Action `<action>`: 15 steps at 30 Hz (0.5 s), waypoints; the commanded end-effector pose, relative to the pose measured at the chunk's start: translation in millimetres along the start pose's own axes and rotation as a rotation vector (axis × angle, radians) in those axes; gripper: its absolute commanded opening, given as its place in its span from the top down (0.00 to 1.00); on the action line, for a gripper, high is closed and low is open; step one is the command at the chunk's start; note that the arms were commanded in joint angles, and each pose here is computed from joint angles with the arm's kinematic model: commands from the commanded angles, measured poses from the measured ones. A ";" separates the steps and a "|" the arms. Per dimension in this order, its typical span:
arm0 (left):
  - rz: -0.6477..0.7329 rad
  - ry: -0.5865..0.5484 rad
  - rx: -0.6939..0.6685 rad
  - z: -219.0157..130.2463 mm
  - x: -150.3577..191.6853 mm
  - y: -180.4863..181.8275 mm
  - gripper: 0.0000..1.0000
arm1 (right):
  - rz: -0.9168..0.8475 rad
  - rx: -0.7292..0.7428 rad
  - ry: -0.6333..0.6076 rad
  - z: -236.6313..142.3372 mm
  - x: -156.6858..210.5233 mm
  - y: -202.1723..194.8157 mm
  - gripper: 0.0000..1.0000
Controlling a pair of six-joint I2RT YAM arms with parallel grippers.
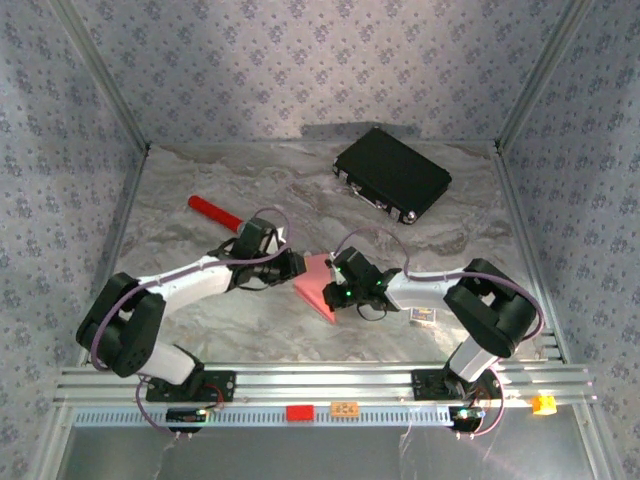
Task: Fold a paper plane with a square sheet of paper (pick it up from the middle)
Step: Third fold the triangle at the center of the table.
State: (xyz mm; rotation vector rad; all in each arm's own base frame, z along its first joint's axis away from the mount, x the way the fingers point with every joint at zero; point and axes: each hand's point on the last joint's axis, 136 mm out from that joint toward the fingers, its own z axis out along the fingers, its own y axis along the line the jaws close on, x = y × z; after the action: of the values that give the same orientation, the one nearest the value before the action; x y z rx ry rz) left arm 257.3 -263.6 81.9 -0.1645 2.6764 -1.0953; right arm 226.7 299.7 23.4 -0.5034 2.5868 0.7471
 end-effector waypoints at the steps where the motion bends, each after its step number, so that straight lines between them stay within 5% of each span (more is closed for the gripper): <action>1: -0.015 -0.021 0.072 -6.4 -0.4 -14.9 0.81 | 0.073 -0.007 0.010 4.7 4.7 -5.3 0.97; 10: -0.049 -0.016 0.130 3.2 6.1 -21.1 0.84 | 0.081 -0.006 0.017 7.3 5.7 -7.3 0.97; 15: -0.108 -0.007 0.156 14.0 13.6 -19.1 0.95 | 0.083 0.009 0.025 7.6 8.4 -10.9 0.97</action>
State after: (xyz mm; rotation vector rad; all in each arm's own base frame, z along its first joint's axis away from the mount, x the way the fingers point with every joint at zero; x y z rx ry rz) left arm 248.0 -280.4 81.3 -0.2457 2.6214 -1.2486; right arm 230.8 303.6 23.4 -0.4362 2.5884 0.8052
